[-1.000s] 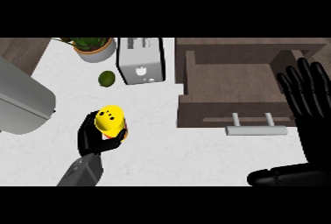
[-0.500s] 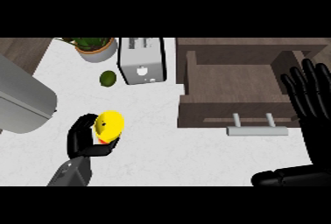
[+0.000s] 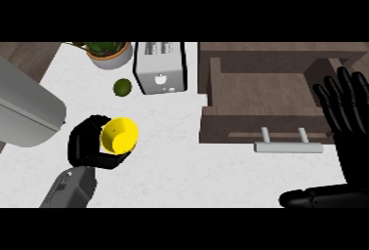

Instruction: Pick up the cup, place it into the drawer and close the drawer

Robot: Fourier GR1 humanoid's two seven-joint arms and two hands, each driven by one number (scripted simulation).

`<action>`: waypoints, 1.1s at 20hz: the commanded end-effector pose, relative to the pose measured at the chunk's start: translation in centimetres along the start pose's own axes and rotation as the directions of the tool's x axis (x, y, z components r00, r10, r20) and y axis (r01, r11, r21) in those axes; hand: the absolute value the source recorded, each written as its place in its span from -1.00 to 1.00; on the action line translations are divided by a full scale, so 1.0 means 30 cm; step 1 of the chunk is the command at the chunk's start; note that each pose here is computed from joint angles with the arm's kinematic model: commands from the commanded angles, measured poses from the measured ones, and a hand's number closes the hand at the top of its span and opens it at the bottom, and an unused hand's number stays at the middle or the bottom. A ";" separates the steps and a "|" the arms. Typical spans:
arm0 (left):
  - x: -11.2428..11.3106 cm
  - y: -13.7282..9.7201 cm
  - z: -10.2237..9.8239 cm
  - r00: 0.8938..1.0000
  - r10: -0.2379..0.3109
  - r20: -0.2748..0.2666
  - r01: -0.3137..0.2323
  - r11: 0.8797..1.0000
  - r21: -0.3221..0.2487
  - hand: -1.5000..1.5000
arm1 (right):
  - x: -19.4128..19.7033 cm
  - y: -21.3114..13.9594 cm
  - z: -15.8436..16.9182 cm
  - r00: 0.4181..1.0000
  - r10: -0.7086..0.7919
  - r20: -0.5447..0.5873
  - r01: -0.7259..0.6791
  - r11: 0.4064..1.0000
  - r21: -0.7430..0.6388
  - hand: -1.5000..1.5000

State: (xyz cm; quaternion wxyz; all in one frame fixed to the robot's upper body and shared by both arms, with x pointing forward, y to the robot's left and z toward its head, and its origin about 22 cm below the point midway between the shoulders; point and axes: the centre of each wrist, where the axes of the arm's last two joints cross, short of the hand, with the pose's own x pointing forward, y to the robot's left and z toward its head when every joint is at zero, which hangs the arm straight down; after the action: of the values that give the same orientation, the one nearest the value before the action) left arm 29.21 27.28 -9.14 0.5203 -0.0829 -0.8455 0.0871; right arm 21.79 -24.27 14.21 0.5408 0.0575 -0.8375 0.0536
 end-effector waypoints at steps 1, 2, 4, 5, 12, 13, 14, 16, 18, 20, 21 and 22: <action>0.074 -0.071 -0.014 0.999 0.037 0.025 -0.034 0.993 -0.110 1.00 | 0.021 -0.030 -0.005 1.000 0.008 -0.012 -0.008 1.000 0.002 -1.00; 0.088 -0.119 -0.106 0.998 0.061 0.027 -0.057 0.990 -0.132 1.00 | 0.009 -0.035 -0.003 1.000 -0.001 -0.017 0.001 1.000 0.003 -1.00; 0.158 -0.186 -0.151 0.996 0.084 0.036 -0.078 0.984 -0.161 1.00 | 0.002 -0.010 0.032 1.000 -0.005 -0.005 0.005 1.000 0.013 -1.00; 0.219 -0.189 -0.187 0.996 0.083 0.038 -0.076 0.983 -0.165 1.00 | 0.052 -0.032 0.011 1.000 0.003 -0.006 -0.004 1.000 -0.007 -1.00; 0.360 -0.405 -0.359 0.992 0.113 0.056 -0.103 0.981 -0.165 1.00 | 0.005 0.008 0.024 1.000 0.000 -0.008 0.000 1.000 0.003 -1.00; 0.373 -0.431 -0.312 0.993 0.114 0.042 -0.106 0.981 -0.162 1.00 | 0.030 0.003 -0.062 1.000 -0.015 -0.014 0.015 1.000 -0.012 -1.00; 0.400 -0.429 -0.379 0.993 0.104 0.054 -0.093 0.980 -0.175 1.00 | 0.046 0.002 -0.024 1.000 0.006 -0.007 -0.006 1.000 -0.003 -1.00; 0.434 -0.478 -0.374 0.994 0.093 0.058 -0.081 0.980 -0.182 1.00 | -0.022 -0.034 -0.005 1.000 0.018 0.004 -0.018 1.000 0.001 -1.00; 0.442 -0.539 -0.445 0.995 0.071 0.063 -0.056 0.977 -0.207 1.00 | -0.018 -0.030 -0.013 1.000 0.026 -0.003 -0.026 1.000 -0.003 -1.00; 0.490 -0.612 -0.500 0.995 0.064 0.075 -0.048 0.978 -0.202 1.00 | -0.013 0.000 -0.061 1.000 0.020 -0.001 -0.020 1.000 0.019 -1.00; 0.507 -0.568 -0.535 0.996 0.054 0.074 -0.038 0.979 -0.199 1.00 | -0.009 -0.014 -0.044 1.000 0.010 -0.005 -0.010 1.000 0.008 -1.00; 0.492 -0.583 -0.492 0.997 0.037 0.069 -0.024 0.984 -0.177 1.00 | -0.038 -0.029 0.027 1.000 0.008 -0.008 -0.008 1.000 0.000 -1.00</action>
State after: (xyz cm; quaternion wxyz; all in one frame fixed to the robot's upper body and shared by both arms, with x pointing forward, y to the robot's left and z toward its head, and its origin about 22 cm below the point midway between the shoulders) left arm 34.61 15.85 12.35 0.4776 -0.1540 -0.8646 0.0239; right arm 22.50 -24.79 14.21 0.5414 0.0534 -0.8371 0.0574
